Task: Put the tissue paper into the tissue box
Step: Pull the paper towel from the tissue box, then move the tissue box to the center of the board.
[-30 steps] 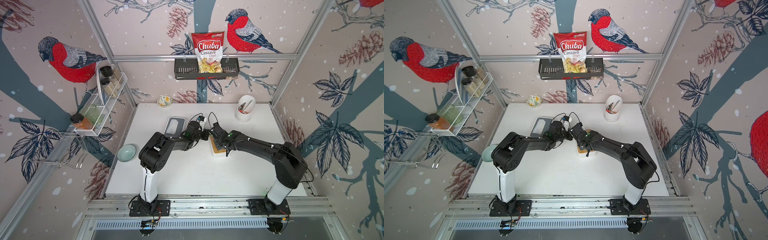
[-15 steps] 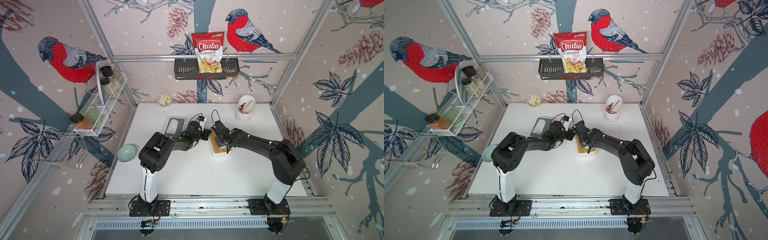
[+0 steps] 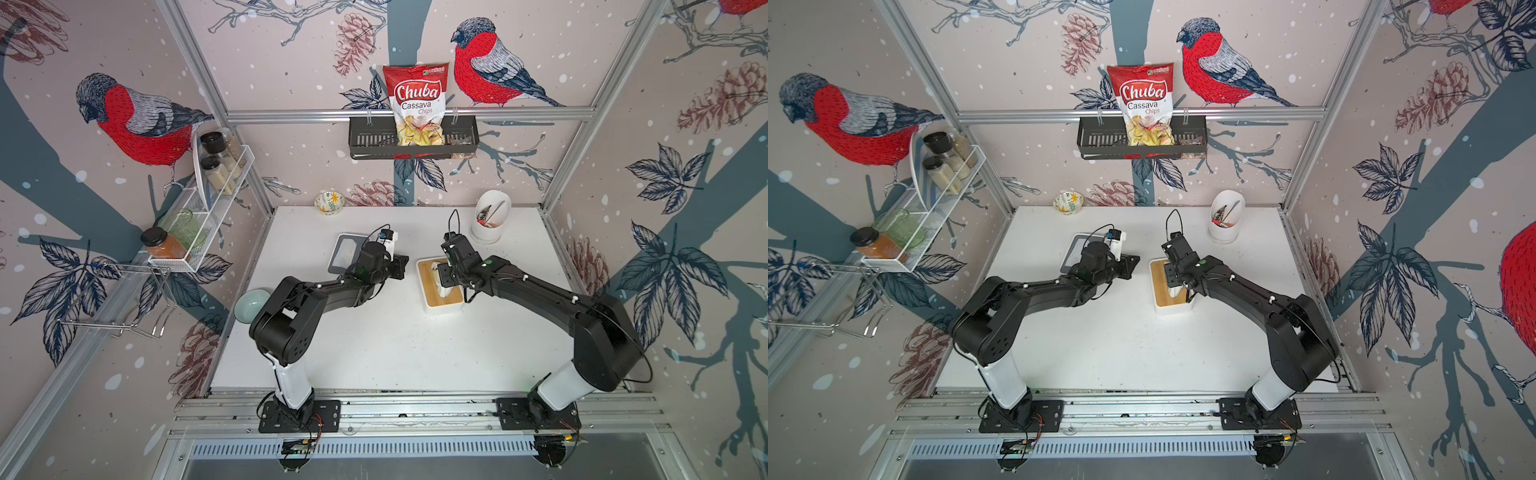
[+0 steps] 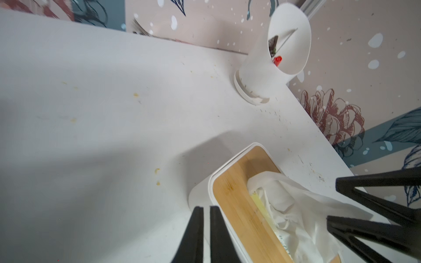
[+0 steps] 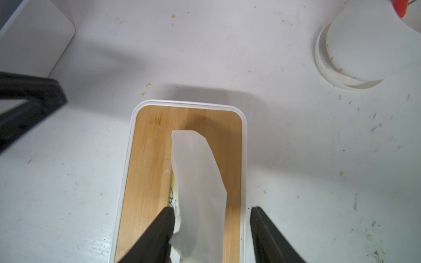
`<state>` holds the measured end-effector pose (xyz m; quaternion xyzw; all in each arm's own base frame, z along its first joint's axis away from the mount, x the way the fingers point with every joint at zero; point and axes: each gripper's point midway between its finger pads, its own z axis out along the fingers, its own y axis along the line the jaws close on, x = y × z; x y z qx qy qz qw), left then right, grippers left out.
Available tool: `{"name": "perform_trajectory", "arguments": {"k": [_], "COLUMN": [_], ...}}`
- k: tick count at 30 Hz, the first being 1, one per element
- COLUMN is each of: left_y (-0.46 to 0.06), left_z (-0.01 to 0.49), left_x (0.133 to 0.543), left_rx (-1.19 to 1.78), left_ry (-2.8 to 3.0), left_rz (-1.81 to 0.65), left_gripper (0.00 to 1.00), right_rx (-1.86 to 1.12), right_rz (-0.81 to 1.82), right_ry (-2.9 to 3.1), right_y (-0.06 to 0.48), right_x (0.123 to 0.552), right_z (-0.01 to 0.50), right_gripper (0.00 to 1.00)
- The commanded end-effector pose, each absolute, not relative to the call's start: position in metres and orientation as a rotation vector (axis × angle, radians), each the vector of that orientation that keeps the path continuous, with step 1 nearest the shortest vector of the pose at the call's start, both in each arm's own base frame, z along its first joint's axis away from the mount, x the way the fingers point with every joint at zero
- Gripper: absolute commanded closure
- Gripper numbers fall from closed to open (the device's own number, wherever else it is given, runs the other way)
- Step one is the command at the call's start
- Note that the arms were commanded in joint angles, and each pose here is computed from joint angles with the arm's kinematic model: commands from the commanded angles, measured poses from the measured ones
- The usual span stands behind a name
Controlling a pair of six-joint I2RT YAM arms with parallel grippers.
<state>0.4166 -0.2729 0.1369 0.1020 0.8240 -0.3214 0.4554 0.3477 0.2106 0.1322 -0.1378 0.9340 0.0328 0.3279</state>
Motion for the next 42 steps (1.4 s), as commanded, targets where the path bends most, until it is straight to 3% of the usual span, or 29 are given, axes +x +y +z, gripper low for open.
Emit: {"name": "perform_trajectory", "arguments": {"k": [1, 10, 25, 29, 34, 42], "left_y": [-0.232, -0.127, -0.049, -0.049, -0.054, -0.071], "left_z": [0.150, 0.152, 0.094, 0.082, 0.068, 0.055], "left_x": [0.424, 0.426, 0.461, 0.467, 0.469, 0.461], "left_rx": [0.171, -0.059, -0.306, -0.311, -0.302, -0.270], "left_ry": [2.020, 2.105, 2.194, 2.219, 2.263, 2.313], "left_rz": [-0.648, -0.414, -0.512, -0.522, -0.555, -0.639], "left_gripper": [0.84, 0.83, 0.82, 0.82, 0.83, 0.83], "right_rx": [-0.275, -0.080, -0.053, -0.078, -0.102, -0.139], "right_rz": [0.220, 0.546, 0.749, 0.768, 0.799, 0.830], "right_ry": [2.409, 2.380, 2.466, 2.494, 2.510, 2.518], "right_y": [0.202, 0.166, 0.181, 0.195, 0.219, 0.257], "right_x": [0.350, 0.348, 0.321, 0.322, 0.327, 0.346], "right_z": [0.148, 0.147, 0.095, 0.085, 0.076, 0.069], "right_gripper": [0.33, 0.28, 0.28, 0.32, 0.48, 0.59]}}
